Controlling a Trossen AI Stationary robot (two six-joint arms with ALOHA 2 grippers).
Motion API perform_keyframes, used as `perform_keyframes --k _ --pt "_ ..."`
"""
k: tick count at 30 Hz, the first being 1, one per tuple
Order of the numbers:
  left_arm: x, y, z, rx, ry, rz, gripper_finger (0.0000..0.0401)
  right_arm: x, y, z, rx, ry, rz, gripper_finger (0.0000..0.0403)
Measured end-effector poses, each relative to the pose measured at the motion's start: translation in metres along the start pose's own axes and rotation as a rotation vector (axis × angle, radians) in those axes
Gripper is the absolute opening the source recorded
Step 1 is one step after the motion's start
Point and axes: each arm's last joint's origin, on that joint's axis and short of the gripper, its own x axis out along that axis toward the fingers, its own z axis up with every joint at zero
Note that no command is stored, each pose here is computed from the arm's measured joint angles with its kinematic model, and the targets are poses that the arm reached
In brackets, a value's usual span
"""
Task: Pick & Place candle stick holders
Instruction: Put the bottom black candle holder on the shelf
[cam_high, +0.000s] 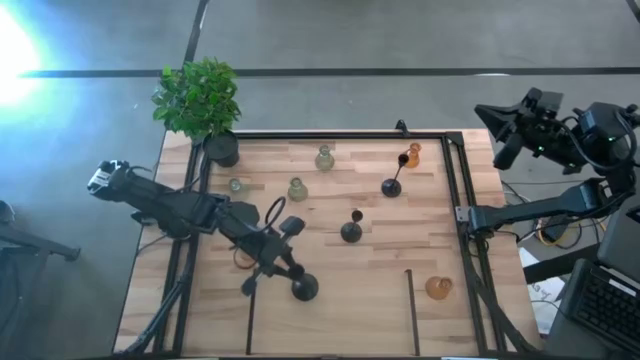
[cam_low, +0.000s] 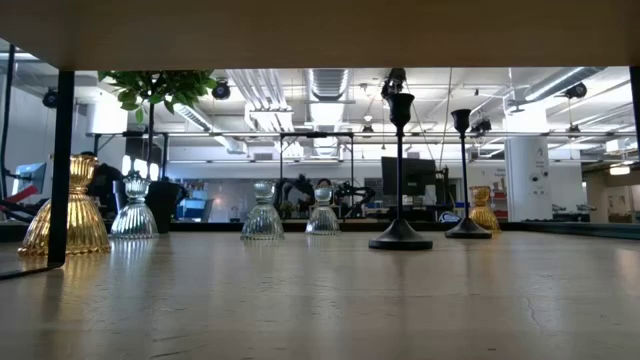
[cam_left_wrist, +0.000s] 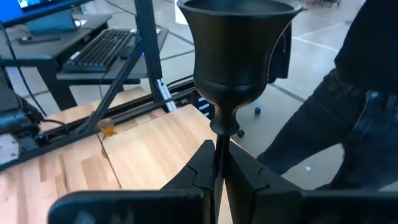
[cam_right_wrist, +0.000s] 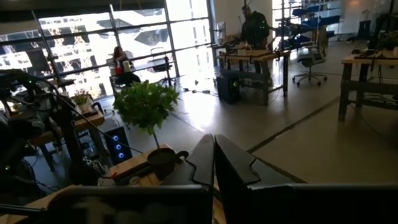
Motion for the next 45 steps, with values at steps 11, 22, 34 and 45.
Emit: perform_keyframes --k 11,22,34,45 --pt "-0.004 0.012 -0.003 -0.037 -0.010 -0.055 0.0018 -0.001 0.000 0.000 -0.002 -0.002 -0.002 0.0008" --pt "0.002 0.017 -0.020 -0.036 -0.047 -0.063 0.0018 -0.001 -0.001 0.000 0.000 -0.004 -0.012 0.0008" --pt "0.001 0.020 -0.024 -0.051 -0.011 -0.054 0.0018 -0.001 -0.001 0.000 -0.002 -0.004 -0.013 0.0008" --pt "0.002 0.020 -0.027 -0.054 -0.016 -0.070 0.0018 -0.001 -0.001 0.000 -0.002 -0.005 -0.015 0.0008"
